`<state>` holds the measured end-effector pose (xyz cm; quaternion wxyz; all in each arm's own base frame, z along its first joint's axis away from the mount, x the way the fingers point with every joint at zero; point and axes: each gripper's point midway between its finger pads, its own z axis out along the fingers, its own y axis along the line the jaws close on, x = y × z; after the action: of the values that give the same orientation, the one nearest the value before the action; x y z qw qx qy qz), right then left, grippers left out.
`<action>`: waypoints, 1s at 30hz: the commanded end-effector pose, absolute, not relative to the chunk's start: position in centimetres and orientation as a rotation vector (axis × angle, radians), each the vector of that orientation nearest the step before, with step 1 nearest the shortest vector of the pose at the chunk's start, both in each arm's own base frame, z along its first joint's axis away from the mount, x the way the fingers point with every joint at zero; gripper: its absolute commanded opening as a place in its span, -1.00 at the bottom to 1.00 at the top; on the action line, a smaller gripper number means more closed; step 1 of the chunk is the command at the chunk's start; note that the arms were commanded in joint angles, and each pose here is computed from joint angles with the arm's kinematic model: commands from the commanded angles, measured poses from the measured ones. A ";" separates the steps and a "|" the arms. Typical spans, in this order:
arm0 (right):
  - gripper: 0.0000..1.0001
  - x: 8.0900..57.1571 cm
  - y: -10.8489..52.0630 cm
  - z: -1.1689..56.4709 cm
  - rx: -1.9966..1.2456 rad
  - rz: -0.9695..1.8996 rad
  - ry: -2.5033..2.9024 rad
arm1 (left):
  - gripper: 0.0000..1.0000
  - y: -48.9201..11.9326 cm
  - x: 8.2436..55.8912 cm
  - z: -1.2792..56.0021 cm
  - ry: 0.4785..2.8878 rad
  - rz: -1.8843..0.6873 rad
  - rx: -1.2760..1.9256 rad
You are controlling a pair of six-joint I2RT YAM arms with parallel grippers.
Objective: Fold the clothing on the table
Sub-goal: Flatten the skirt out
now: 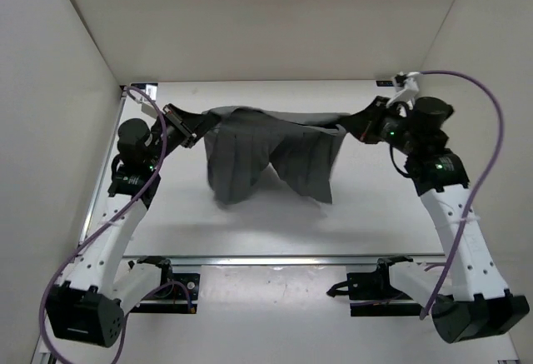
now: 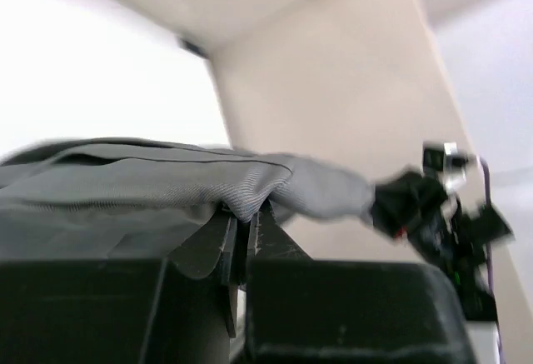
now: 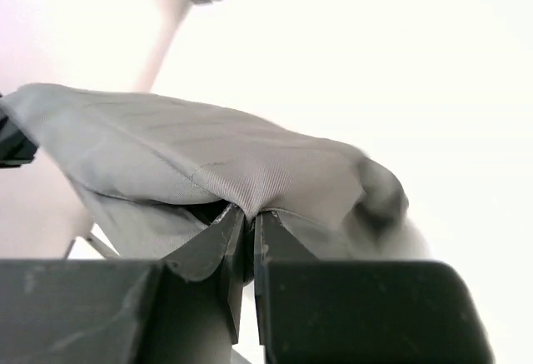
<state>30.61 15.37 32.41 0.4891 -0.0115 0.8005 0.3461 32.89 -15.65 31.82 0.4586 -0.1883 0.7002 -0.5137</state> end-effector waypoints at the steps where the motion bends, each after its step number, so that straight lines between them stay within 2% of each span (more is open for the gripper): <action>1: -0.99 28.9 14.7 37.7 -0.184 0.936 1.786 | -1.00 -16.3 30.5 33.5 1.770 -1.243 -0.324; 6: -1.00 25.2 14.5 43.3 -0.281 0.910 1.662 | -1.00 -15.4 28.2 38.4 1.640 -1.275 -0.311; 9: -1.00 25.3 15.3 44.2 -0.331 0.944 1.660 | -1.00 -15.4 28.7 38.9 1.645 -1.253 -0.287; 15: -1.00 32.2 17.4 38.9 -0.366 1.088 1.798 | -1.00 -15.7 34.0 36.1 1.729 -1.284 -0.254; 17: -1.00 33.9 18.5 38.7 -0.401 1.116 1.801 | -1.00 -16.1 36.2 35.8 1.759 -1.305 -0.202; 20: -1.00 36.9 19.5 40.7 -0.479 1.094 1.740 | -1.00 -16.7 40.6 38.0 1.763 -1.333 -0.105; 22: -1.00 37.8 19.5 45.3 -0.538 1.058 1.649 | -1.00 -16.6 42.2 40.2 1.742 -1.338 -0.062; 23: -1.00 38.8 19.4 44.9 -0.527 1.030 1.683 | -1.00 -16.5 42.5 42.3 1.702 -1.341 -0.018; 25: -1.00 38.8 19.6 49.1 -0.565 0.969 1.611 | -1.00 -15.9 42.4 44.4 1.682 -1.310 0.005; 26: -1.00 39.5 19.0 48.8 -0.542 0.947 1.638 | -1.00 -15.7 41.9 45.5 1.659 -1.276 0.036; 28: -0.98 39.6 18.3 48.1 -0.534 0.962 1.644 | -1.00 -15.4 40.9 44.9 1.684 -1.248 0.020; 30: -1.00 39.6 17.7 44.9 -0.509 1.028 1.699 | -1.00 -15.6 39.9 39.9 1.758 -1.267 -0.029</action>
<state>41.58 19.05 44.27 0.5118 -0.1996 0.7214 0.4216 43.82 -15.29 40.18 0.4656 -0.0447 0.7152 -0.5193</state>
